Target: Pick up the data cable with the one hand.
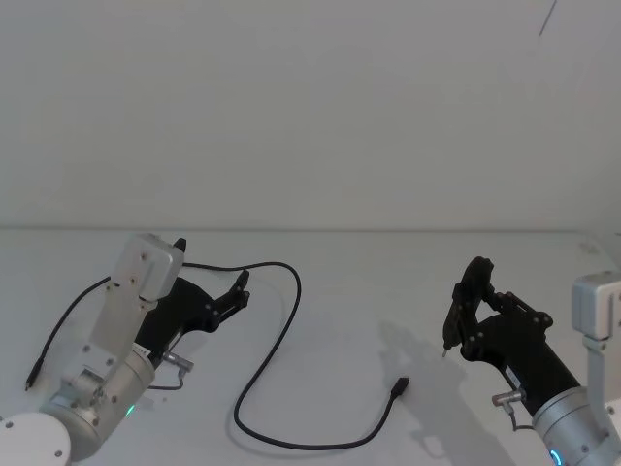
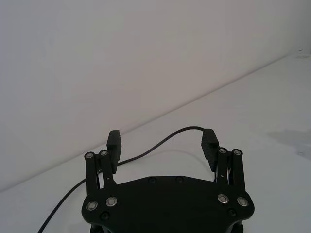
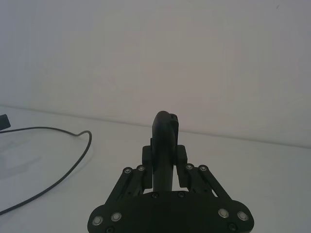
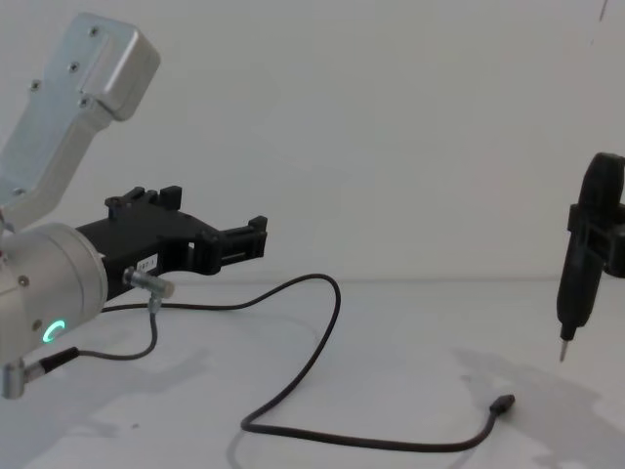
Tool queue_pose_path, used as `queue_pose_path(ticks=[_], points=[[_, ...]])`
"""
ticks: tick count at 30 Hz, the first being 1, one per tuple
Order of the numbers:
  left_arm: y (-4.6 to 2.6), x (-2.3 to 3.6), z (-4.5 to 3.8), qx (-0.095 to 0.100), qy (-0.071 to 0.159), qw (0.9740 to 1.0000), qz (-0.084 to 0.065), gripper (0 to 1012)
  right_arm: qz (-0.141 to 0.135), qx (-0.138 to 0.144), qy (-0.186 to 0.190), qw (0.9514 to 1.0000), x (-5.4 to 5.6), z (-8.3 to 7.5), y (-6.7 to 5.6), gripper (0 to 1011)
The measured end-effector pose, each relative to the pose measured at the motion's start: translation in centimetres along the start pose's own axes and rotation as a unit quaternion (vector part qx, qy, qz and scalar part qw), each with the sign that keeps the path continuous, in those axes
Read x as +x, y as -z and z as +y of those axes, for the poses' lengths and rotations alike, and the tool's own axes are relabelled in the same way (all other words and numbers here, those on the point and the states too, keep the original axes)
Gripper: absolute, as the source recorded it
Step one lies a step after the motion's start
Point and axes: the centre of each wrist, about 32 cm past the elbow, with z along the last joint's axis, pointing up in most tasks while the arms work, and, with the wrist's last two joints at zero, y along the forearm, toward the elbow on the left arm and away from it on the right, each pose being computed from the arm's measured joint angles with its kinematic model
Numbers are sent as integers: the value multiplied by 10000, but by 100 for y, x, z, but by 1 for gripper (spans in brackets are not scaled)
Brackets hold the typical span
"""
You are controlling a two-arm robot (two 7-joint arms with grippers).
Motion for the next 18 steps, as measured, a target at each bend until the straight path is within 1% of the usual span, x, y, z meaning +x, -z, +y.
queue_pose_path(ticks=[18], points=[[-3, -1, 0, -3, 2, 10000, -5, 1001, 0, 0, 0, 10000, 0, 0, 0, 279]])
